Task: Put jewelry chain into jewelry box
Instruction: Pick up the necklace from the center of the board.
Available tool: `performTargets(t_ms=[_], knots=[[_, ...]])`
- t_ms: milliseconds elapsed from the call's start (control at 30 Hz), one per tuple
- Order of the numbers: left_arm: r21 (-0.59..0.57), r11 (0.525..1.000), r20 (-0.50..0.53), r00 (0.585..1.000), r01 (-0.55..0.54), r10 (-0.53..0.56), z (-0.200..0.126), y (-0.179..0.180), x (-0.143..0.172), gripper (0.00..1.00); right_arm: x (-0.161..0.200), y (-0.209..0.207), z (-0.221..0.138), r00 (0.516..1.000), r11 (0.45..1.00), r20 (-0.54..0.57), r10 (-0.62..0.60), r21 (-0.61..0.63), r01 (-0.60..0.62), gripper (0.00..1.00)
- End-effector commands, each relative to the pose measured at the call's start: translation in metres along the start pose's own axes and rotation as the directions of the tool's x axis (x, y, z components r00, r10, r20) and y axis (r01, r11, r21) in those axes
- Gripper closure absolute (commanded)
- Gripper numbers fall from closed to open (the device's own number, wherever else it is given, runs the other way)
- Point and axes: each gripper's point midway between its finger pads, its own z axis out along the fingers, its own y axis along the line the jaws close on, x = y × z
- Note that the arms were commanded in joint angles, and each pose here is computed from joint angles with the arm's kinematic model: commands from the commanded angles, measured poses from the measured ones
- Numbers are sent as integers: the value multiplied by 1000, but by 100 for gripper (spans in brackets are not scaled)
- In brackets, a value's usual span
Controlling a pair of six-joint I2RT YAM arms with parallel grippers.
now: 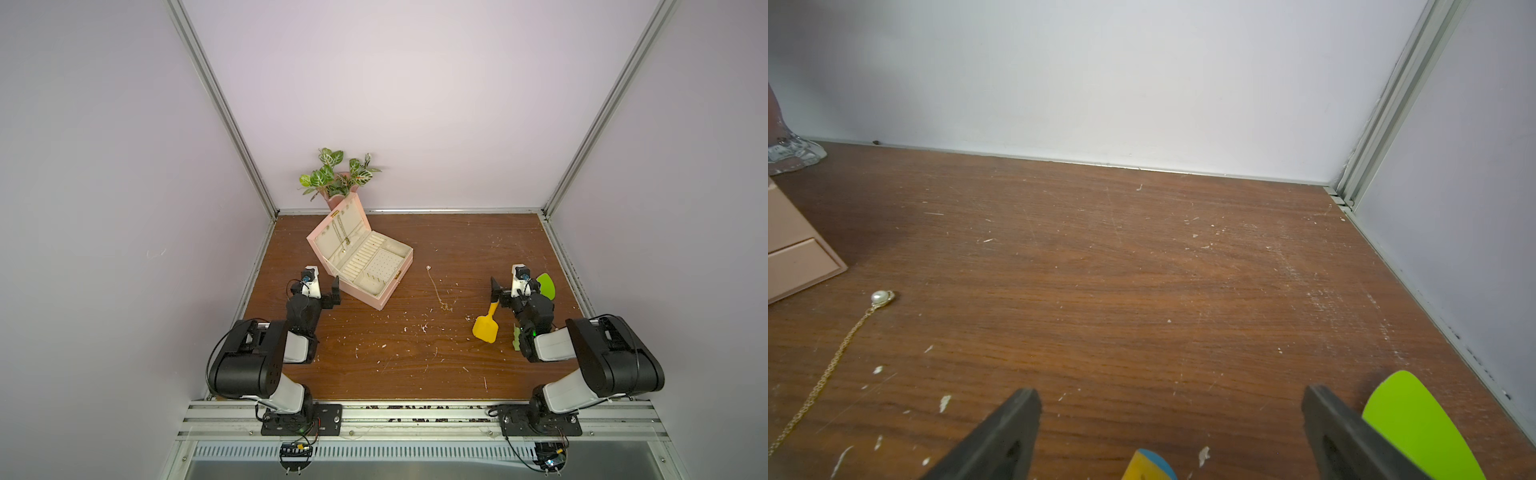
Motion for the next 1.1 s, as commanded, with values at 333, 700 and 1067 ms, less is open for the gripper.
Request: performTargets(t_ms=[333,700,1067], knots=[[159,986,176,982,41,-69,-67,-32,-61,1,-46,33,-23,943,950,-188,276,-93,-297,5],[562,818,146,988,-123,48,-103,-177,-67,1,26,138,-38,798,982,-603,15,-142,-125,31],[704,688,129,984,-176,120,-107,-235,-44,1,59,187,-25,703,979,-703,-109,-198,-46,49]])
